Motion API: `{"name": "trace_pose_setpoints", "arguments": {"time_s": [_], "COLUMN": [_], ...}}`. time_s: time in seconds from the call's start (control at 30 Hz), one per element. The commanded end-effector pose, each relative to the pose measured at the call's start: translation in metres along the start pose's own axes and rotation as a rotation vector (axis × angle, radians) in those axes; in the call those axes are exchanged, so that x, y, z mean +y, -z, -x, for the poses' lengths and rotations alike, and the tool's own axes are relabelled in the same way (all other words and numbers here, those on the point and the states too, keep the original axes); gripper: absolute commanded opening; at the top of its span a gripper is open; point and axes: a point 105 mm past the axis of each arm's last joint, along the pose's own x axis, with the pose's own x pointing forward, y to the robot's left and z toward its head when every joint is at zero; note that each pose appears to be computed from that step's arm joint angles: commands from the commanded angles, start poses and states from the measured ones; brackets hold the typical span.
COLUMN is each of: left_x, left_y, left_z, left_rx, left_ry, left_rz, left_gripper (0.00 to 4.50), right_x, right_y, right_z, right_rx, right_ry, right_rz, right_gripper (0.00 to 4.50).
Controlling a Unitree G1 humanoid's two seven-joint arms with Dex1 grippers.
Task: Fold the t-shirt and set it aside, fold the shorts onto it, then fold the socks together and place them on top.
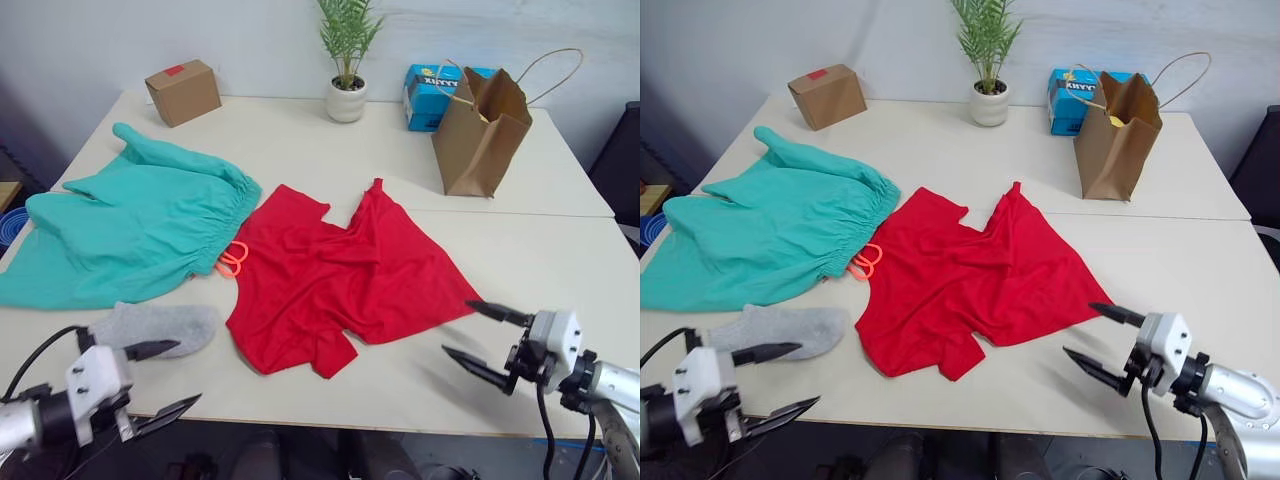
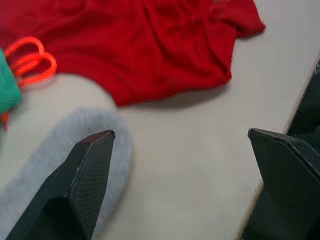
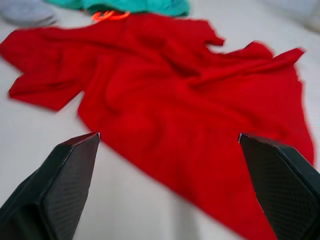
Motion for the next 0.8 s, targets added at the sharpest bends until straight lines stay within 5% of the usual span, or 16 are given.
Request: {"name": "trace_pose_setpoints", "arguments": {"time_s": [0.03, 0.27, 0.43, 0.63, 0.8], "left_x": [-0.013, -0.046, -0.044, -0.027, -0.039], "left_y": [-0.016, -0.022, -0.028, -0.038, -0.034], "left_z": [-0.019, -0.075, -0.111, -0.136, -0.135], "left_rx": [0.001, 0.004, 0.025, -0.022, 0.01], "left_ry": [0.102, 0.179, 0.127, -0.036, 0.063], "left_rz": [-0.058, 0.024, -0.074, 0.011, 0.041], "left_gripper": [4.46, 4.46, 4.46, 4.46, 4.46], "right_x": [-0.01, -0.041, -0.048, -0.052, -0.051], "right_y": [-0.014, 0.014, 0.021, 0.024, 0.017], "right_z": [0.005, 0.018, 0.016, 0.014, 0.012], "right_rx": [0.015, 0.283, 0.34, 0.363, 0.349], "right_ry": [-0.003, -0.07, -0.115, -0.143, -0.169], "right_rz": [0.067, 0.225, 0.261, 0.252, 0.223], "right_gripper": [4.5, 4.5, 4.5, 4.5, 4.5]}}
